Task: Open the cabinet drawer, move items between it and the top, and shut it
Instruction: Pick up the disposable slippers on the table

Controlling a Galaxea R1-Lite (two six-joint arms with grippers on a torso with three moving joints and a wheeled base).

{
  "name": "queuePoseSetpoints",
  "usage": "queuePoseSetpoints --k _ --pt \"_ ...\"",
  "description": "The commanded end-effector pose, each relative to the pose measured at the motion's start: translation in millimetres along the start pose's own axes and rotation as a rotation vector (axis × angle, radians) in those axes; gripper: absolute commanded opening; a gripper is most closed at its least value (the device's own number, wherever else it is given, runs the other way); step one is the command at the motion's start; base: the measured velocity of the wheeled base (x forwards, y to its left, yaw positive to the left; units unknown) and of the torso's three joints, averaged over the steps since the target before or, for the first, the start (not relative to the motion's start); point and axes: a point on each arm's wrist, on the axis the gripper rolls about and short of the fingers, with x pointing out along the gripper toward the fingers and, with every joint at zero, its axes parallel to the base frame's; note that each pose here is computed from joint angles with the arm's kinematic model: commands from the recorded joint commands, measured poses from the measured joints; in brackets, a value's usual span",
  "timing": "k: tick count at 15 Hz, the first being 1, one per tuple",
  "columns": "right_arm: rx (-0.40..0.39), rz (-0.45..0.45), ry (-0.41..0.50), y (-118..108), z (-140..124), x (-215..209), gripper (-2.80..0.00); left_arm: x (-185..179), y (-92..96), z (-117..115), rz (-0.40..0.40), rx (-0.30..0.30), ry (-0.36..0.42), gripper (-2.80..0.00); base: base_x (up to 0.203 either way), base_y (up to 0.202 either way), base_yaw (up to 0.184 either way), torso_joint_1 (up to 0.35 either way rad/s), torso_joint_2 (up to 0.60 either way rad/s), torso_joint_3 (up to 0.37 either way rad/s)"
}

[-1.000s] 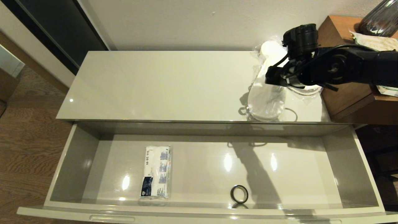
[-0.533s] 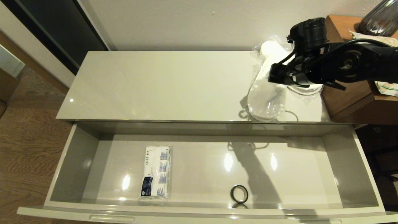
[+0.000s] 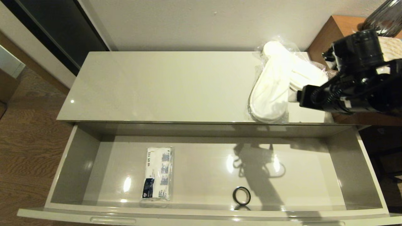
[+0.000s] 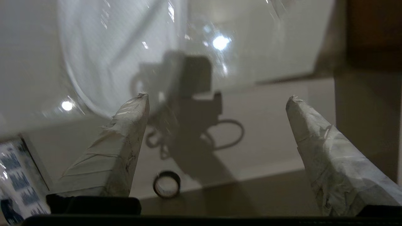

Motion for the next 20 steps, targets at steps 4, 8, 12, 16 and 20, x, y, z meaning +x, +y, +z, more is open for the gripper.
queuePoseSetpoints --k 4,8,12,16,20 --pt "0.114 -0.042 0.085 -75 -69 -98 -2.8 0 0.0 0 0.0 -0.001 0.0 -2.8 0.0 0.0 0.0 0.0 0.0 0.0" --pt "0.176 -0.062 0.159 -111 -105 -140 -2.8 0 0.0 0 0.0 -0.001 0.0 -2.8 0.0 0.0 0.0 0.0 0.0 0.0" --pt "0.235 -0.121 0.135 -143 -109 -194 -2.8 0 0.0 0 -0.001 -0.001 0.0 -2.8 0.0 0.0 0.0 0.0 0.0 0.0" --pt "0.286 -0.092 0.073 -168 -91 -280 -2.8 0 0.0 0 0.0 -0.001 0.0 -2.8 0.0 0.0 0.0 0.0 0.0 0.0" --pt "0.282 -0.102 0.016 -189 -151 -345 -2.8 0 0.0 0 0.0 -0.001 0.0 -2.8 0.0 0.0 0.0 0.0 0.0 0.0"
